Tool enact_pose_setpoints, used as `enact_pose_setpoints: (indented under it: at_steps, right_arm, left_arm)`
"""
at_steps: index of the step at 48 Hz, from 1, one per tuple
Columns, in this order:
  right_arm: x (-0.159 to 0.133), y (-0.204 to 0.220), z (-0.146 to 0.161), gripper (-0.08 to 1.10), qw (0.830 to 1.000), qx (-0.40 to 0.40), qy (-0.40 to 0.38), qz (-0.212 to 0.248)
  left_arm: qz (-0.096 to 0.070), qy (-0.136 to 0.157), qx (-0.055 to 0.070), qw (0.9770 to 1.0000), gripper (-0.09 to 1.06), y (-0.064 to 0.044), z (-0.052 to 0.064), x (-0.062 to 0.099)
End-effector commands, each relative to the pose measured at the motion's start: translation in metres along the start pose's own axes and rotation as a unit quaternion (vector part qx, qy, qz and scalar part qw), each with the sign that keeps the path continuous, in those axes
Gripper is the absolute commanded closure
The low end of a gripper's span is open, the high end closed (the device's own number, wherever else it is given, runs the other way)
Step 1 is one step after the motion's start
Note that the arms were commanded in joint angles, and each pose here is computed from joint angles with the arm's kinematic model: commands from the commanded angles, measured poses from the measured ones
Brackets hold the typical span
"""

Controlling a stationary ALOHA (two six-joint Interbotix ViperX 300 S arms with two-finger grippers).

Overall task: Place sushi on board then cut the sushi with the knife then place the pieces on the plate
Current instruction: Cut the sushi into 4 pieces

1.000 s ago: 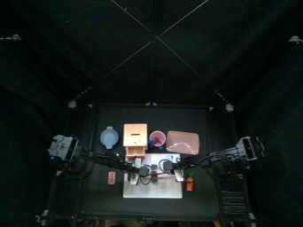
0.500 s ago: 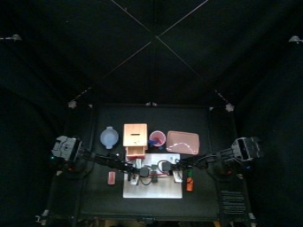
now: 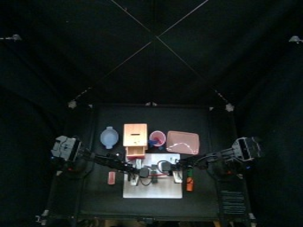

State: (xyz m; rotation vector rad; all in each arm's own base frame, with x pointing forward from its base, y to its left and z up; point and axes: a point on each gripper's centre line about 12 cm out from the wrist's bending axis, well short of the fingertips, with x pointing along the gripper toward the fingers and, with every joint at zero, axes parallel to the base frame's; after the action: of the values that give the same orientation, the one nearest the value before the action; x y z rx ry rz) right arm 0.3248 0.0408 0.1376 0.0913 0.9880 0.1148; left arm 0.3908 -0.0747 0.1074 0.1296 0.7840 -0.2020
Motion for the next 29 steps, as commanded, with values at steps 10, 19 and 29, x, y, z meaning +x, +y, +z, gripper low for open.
enact_pose_setpoints:
  at_steps: [10,19,29]
  right_arm:
    - [-0.004,0.000,0.013,0.60,1.000,-0.003,-0.017,0.000]
    - [-0.020,0.001,0.022,0.60,0.999,-0.015,-0.030,0.002]
    - [-0.041,0.005,0.030,0.60,0.999,-0.023,-0.049,0.006]
  left_arm:
    - [0.000,-0.022,0.006,0.9997,0.56,0.000,0.014,-0.005]
    - [0.005,-0.047,0.006,0.9989,0.56,0.004,0.027,-0.021]
    - [0.009,-0.075,0.015,0.9970,0.56,0.006,0.042,-0.038]
